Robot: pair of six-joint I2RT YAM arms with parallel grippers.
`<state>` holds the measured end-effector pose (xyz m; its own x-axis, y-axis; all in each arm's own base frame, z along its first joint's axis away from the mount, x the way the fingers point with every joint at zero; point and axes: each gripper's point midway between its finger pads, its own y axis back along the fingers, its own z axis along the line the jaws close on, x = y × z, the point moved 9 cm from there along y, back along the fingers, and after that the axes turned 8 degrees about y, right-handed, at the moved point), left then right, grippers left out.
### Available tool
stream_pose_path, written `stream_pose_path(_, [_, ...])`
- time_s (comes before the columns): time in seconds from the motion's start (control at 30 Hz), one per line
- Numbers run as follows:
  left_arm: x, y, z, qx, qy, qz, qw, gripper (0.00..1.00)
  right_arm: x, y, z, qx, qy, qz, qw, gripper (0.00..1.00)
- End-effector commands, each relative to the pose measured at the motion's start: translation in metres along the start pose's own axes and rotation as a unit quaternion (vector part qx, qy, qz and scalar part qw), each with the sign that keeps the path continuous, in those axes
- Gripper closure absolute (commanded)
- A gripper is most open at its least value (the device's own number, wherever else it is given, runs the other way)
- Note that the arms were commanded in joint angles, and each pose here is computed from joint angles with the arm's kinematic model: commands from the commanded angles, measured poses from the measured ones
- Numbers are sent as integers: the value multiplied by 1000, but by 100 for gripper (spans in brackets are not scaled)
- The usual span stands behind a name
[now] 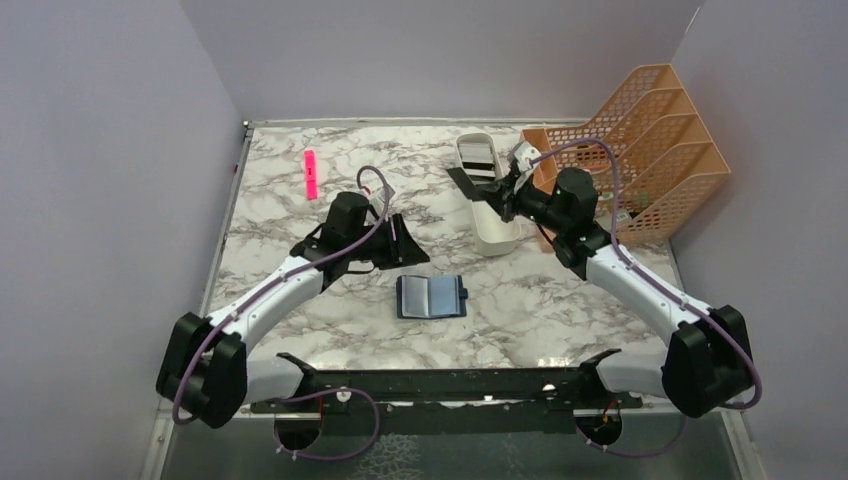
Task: Put the credit cards into the card holder
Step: Pick up the credit card from the storage box.
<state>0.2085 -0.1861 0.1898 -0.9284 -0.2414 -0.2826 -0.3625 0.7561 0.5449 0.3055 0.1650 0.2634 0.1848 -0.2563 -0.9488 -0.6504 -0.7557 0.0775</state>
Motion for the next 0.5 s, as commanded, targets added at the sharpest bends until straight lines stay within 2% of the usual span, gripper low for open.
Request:
stream_pose_path(0.0, [-13, 31, -50, 130, -44, -57, 989, 52, -10, 17, 39, -74, -227, -10, 971, 99])
stream_pose_path(0.1, [-13, 46, -66, 178, -48, -88, 979, 47, -11, 31, 56, -111, -292, -15, 950, 99])
stream_pose_path(0.2, [-12, 57, -76, 215, -56, -111, 969, 42, -17, 48, 71, -130, -350, -50, 926, 99])
stream_pose_path(0.47, [-9, 63, -83, 254, -50, -107, 960, 37, -19, 71, 95, -180, -483, -92, 852, 99])
